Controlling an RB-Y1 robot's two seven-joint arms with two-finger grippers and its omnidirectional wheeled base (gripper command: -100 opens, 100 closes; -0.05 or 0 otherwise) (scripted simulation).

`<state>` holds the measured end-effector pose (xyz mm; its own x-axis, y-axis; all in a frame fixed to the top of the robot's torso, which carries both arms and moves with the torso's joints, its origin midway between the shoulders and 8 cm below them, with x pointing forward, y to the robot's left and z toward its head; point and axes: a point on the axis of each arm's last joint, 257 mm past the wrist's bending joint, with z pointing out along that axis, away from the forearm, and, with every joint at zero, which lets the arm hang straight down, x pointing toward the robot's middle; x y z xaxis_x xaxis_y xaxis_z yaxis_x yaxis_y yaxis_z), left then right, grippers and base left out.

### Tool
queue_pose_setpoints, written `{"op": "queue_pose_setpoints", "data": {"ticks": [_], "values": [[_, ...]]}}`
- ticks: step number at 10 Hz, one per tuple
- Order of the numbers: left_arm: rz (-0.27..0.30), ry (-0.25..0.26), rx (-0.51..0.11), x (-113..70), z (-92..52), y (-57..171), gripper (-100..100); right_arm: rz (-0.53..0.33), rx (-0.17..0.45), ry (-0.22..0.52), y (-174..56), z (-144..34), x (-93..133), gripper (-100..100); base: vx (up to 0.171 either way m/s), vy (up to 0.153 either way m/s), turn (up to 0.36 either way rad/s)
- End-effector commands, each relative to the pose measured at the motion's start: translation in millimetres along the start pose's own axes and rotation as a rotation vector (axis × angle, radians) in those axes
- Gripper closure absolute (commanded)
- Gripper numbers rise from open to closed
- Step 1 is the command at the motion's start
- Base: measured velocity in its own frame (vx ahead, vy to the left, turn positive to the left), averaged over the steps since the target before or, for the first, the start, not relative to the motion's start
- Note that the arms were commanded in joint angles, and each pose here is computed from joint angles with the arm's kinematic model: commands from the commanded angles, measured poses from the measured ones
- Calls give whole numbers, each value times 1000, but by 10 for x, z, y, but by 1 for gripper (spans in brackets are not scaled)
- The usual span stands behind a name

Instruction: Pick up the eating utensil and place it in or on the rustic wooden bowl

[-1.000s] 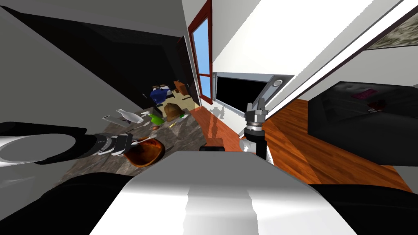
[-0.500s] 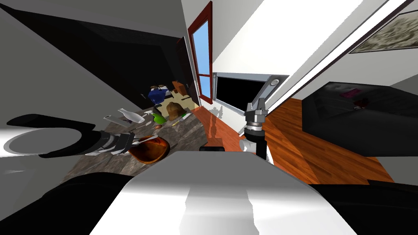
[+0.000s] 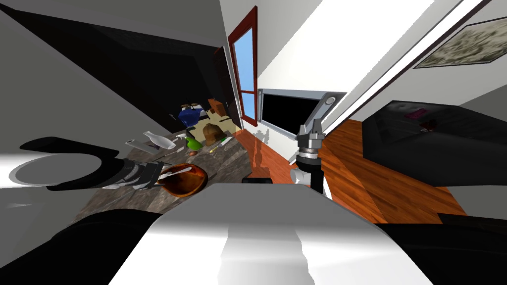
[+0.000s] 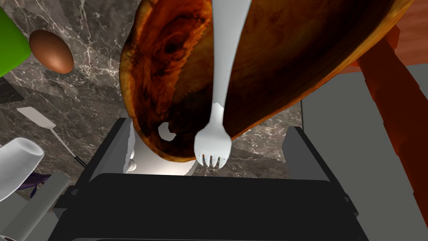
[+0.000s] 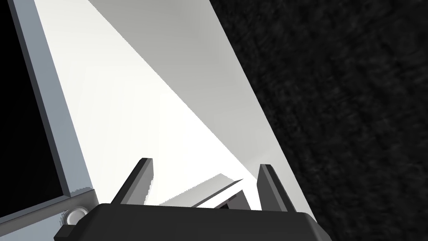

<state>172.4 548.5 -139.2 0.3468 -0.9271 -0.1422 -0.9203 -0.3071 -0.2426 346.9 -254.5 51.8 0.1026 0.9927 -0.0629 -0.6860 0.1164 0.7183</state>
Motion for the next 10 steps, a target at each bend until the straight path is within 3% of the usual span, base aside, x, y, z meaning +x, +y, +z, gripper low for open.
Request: {"op": "queue_pose_setpoints", "data": {"ticks": [1, 3, 4, 5, 10], "values": [[0, 0, 0, 0, 0, 0, -100, 0, 0, 0, 0, 0, 0, 0, 0, 0, 0], [0, 0, 0, 0, 0, 0, -100, 0, 0, 0, 0, 0, 0, 0, 0, 0, 0], [0, 0, 0, 0, 0, 0, 0, 0, 0, 0, 0, 0, 0, 0, 0, 0, 0], [6, 6, 4, 44, -128, -4, -100, 0, 0, 0, 0, 0, 0, 0, 6, -5, 29], [29, 15, 8, 157, -434, 14, -100, 0, 0, 0, 0, 0, 0, 0, 11, -13, 37]]}}
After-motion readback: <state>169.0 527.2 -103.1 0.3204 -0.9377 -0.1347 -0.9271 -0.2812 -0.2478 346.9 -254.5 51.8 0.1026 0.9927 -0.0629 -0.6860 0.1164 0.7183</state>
